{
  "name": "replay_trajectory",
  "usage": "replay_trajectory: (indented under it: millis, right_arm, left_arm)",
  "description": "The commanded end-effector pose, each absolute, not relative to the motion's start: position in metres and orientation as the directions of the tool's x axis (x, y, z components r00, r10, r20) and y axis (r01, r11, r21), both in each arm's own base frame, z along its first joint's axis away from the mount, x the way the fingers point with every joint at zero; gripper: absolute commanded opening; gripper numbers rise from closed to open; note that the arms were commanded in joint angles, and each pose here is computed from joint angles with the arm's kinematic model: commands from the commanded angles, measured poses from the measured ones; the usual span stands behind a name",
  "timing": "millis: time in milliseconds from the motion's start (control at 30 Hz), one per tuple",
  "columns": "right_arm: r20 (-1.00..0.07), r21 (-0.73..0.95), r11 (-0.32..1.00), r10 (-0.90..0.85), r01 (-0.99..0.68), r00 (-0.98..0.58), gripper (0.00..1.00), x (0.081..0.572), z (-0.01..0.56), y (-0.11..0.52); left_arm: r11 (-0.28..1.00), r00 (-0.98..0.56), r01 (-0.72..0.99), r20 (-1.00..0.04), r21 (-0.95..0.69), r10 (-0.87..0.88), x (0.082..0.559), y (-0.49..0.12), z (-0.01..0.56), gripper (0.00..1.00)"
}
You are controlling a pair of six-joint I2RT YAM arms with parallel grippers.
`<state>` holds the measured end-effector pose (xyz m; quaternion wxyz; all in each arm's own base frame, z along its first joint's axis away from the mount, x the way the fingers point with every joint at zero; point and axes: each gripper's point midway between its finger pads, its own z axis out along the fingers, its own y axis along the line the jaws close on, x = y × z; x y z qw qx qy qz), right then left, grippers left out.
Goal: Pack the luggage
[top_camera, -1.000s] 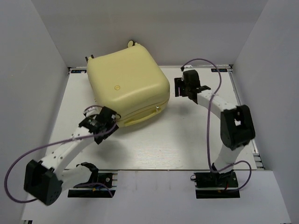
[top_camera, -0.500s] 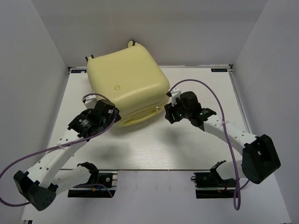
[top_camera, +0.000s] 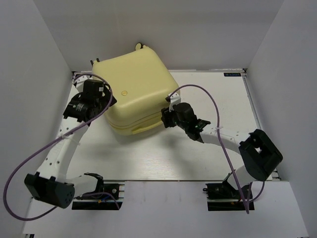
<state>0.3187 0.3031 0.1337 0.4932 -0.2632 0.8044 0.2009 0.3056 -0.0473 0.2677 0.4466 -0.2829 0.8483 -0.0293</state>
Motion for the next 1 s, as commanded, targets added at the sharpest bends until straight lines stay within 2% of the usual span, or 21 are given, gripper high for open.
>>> replay_trajectory:
  millis: [0, 200, 233, 300, 333, 367, 433, 467, 533, 700, 833, 967]
  right_arm:
    - [-0.948, 0.106, 0.875, -0.055, -0.473, -0.314, 0.58, 0.347, 0.160, 0.304]
    - [-0.958, 0.113, 0.930, 0.008, -0.351, -0.288, 0.57, 0.365, 0.154, 0.307]
    - [-0.961, 0.104, 0.949, 0.018, -0.299, -0.275, 0.54, 0.369, 0.155, 0.299]
    - [-0.963, 0.107, 0.965, 0.041, -0.238, -0.266, 0.41, 0.374, 0.154, 0.295]
    - [-0.963, 0.109, 0.970, 0.049, -0.216, -0.265, 0.41, 0.376, 0.153, 0.293]
    - [-0.964, 0.108, 0.972, 0.051, -0.210, -0.260, 0.25, 0.376, 0.154, 0.293]
    - [-0.967, 0.093, 0.981, 0.048, -0.171, -0.249, 0.16, 0.377, 0.152, 0.288]
    - [-0.968, 0.084, 0.983, 0.042, -0.162, -0.249, 0.08, 0.377, 0.150, 0.286]
    - [-0.971, 0.066, 0.988, 0.031, -0.140, -0.236, 0.00, 0.377, 0.151, 0.281]
    - [-0.969, 0.016, 0.996, -0.005, -0.084, -0.246, 0.00, 0.375, 0.151, 0.263]
    - [-0.952, -0.099, 0.994, -0.109, -0.050, -0.285, 0.00, 0.374, 0.140, 0.242]
    - [-0.925, -0.144, 0.978, -0.187, -0.150, -0.330, 0.00, 0.371, 0.130, 0.242]
  left_arm:
    - [0.845, -0.503, -0.409, -0.687, -0.344, -0.523, 0.323, -0.055, 0.261, 1.00]
    - [0.808, -0.538, -0.455, -0.607, -0.375, -0.584, 0.338, -0.043, 0.229, 1.00]
    - [0.807, -0.540, -0.451, -0.604, -0.381, -0.586, 0.341, -0.044, 0.226, 1.00]
    - [0.799, -0.548, -0.459, -0.585, -0.388, -0.599, 0.341, -0.040, 0.214, 1.00]
    - [0.799, -0.552, -0.458, -0.581, -0.389, -0.599, 0.342, -0.041, 0.213, 1.00]
    - [0.794, -0.553, -0.468, -0.572, -0.389, -0.606, 0.341, -0.038, 0.209, 1.00]
    - [0.793, -0.561, -0.471, -0.563, -0.386, -0.607, 0.342, -0.038, 0.201, 1.00]
    - [0.790, -0.558, -0.474, -0.561, -0.390, -0.612, 0.343, -0.037, 0.201, 1.00]
    - [0.792, -0.571, -0.481, -0.550, -0.377, -0.609, 0.343, -0.036, 0.193, 1.00]
    - [0.780, -0.580, -0.517, -0.525, -0.354, -0.623, 0.340, -0.029, 0.180, 1.00]
    - [0.775, -0.560, -0.530, -0.543, -0.346, -0.626, 0.339, -0.020, 0.186, 1.00]
    - [0.782, -0.520, -0.520, -0.599, -0.343, -0.609, 0.340, -0.010, 0.205, 1.00]
